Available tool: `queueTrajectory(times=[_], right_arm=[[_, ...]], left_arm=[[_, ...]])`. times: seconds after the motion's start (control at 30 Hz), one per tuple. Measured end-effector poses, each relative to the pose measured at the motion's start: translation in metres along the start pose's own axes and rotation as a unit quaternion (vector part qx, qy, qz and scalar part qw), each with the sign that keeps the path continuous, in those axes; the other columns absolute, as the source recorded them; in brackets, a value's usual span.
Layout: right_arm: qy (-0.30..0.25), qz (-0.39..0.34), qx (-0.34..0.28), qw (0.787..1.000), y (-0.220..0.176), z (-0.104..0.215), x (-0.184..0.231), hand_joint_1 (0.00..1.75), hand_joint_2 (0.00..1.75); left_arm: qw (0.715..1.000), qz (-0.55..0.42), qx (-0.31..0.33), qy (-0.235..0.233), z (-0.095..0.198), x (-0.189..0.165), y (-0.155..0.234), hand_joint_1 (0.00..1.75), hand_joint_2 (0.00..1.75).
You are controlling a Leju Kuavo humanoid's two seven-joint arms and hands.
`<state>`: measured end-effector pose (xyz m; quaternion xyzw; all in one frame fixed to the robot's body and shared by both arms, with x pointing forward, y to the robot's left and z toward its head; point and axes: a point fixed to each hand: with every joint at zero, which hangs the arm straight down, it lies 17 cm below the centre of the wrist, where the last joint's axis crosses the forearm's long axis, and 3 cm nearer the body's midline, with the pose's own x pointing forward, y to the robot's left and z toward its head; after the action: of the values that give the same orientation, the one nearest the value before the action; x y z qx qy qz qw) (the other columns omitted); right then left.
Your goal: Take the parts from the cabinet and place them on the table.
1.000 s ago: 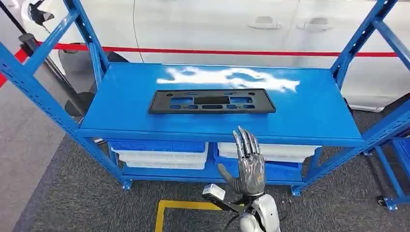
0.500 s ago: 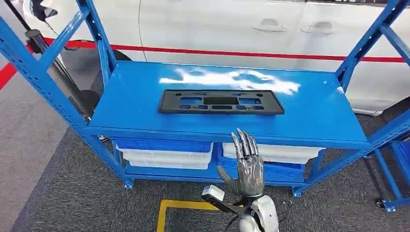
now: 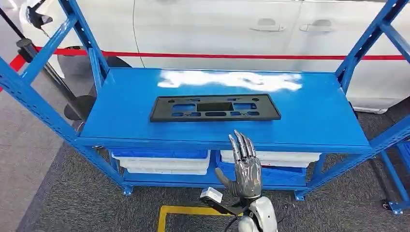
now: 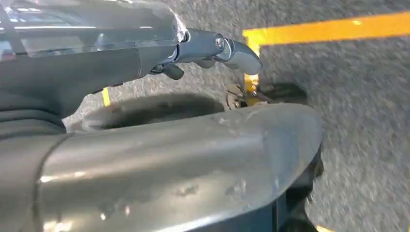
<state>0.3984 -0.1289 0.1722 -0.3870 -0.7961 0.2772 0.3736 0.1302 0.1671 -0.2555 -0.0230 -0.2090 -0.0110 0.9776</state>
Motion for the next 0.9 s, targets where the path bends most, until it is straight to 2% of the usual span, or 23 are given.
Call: queueTrajectory(times=[0.6, 0.73, 0.9], right_arm=[[-0.005, -0.001, 0.01, 1.0, 0.008, 0.002, 0.005, 0.0, 1.75], [-0.008, 0.029, 0.025, 0.999, 0.015, 0.001, 0.007, 0.0, 1.75], [0.001, 0.067, 0.039, 0.997, 0.028, -0.02, 0.0, 0.0, 1.75]], left_arm=[[1.0, -0.002, -0.014, 0.01, 0.001, -0.005, -0.006, 0.0, 0.0], [1.0, -0.014, -0.018, 0.018, 0.002, -0.009, -0.007, 0.0, 0.0], [0.999, -0.031, -0.024, 0.023, 0.001, -0.004, -0.011, 0.0, 0.0]])
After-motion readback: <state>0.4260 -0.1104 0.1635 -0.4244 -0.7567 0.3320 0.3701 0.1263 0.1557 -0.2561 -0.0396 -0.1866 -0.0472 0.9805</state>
